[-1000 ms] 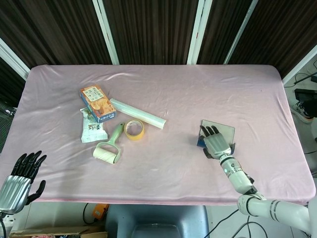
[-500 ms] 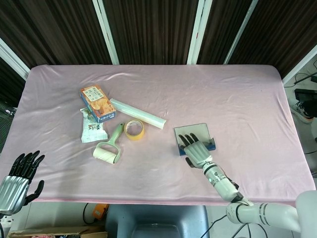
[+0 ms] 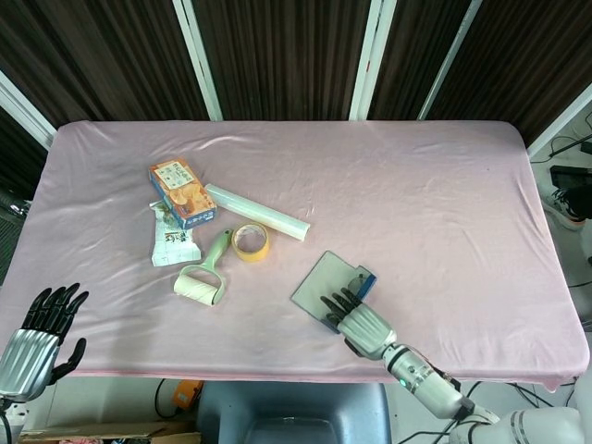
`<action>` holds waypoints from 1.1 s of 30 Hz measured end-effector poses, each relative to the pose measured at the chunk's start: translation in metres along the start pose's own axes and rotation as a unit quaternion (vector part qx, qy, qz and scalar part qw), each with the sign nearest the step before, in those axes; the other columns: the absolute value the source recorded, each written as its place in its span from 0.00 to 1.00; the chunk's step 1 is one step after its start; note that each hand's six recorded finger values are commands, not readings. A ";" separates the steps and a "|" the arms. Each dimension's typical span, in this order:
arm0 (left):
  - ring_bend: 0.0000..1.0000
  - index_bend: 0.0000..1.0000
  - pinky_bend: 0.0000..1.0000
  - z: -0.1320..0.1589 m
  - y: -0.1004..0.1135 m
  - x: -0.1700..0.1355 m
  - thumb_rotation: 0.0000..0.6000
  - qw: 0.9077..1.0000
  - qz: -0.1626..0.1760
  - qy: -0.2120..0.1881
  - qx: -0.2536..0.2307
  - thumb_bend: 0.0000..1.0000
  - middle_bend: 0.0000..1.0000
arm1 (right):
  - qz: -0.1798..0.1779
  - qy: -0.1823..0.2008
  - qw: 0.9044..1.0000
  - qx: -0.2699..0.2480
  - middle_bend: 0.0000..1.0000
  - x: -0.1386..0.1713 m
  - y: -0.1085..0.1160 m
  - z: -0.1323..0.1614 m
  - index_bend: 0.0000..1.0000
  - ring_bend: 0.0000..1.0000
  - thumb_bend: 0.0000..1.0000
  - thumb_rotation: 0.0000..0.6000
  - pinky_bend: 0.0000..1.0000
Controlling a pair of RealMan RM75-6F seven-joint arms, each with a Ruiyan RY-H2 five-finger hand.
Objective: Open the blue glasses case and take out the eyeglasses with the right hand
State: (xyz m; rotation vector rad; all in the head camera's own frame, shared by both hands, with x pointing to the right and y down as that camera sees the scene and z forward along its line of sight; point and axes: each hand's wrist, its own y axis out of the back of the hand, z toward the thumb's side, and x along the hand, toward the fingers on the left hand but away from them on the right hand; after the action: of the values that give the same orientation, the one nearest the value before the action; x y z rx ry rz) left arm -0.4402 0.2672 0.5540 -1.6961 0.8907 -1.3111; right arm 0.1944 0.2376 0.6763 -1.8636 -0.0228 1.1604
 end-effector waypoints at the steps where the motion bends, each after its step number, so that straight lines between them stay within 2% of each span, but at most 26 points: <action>1: 0.00 0.00 0.00 0.001 0.000 0.000 1.00 1.000 0.000 -0.001 0.001 0.45 0.00 | 0.001 0.003 1.000 0.004 0.01 0.006 -0.002 0.000 0.47 0.00 0.63 1.00 0.00; 8: 0.00 0.00 0.00 0.002 0.000 -0.001 1.00 1.000 0.000 -0.001 0.001 0.45 0.00 | -0.001 0.001 1.000 0.015 0.01 0.050 -0.013 -0.009 0.47 0.00 0.63 1.00 0.00; 12: 0.00 0.00 0.00 0.002 -0.002 0.000 1.00 1.000 -0.003 -0.002 0.003 0.45 0.00 | 0.009 -0.025 1.000 0.009 0.01 0.078 -0.026 -0.028 0.47 0.00 0.63 1.00 0.00; 16: 0.00 0.00 0.00 0.005 -0.004 0.001 1.00 1.000 -0.007 -0.004 0.006 0.45 0.00 | 0.025 -0.055 0.998 0.004 0.01 0.090 -0.038 -0.049 0.47 0.00 0.63 1.00 0.00; 26: 0.00 0.00 0.00 0.006 -0.007 0.003 1.00 1.000 -0.012 -0.004 0.008 0.45 0.00 | 0.022 -0.134 0.991 -0.014 0.01 0.083 -0.039 -0.100 0.47 0.00 0.63 1.00 0.00; 33: 0.00 0.00 0.00 0.005 -0.006 0.003 1.00 1.000 -0.010 -0.001 0.006 0.45 0.00 | 0.009 -0.189 0.982 -0.018 0.01 0.052 -0.026 -0.137 0.48 0.00 0.63 1.00 0.00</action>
State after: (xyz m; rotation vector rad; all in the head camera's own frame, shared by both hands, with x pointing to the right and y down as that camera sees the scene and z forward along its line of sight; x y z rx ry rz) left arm -0.4347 0.2674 0.5600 -1.7010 0.8659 -1.3251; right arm 0.3330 0.1828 0.6776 -1.6525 -0.2416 1.5200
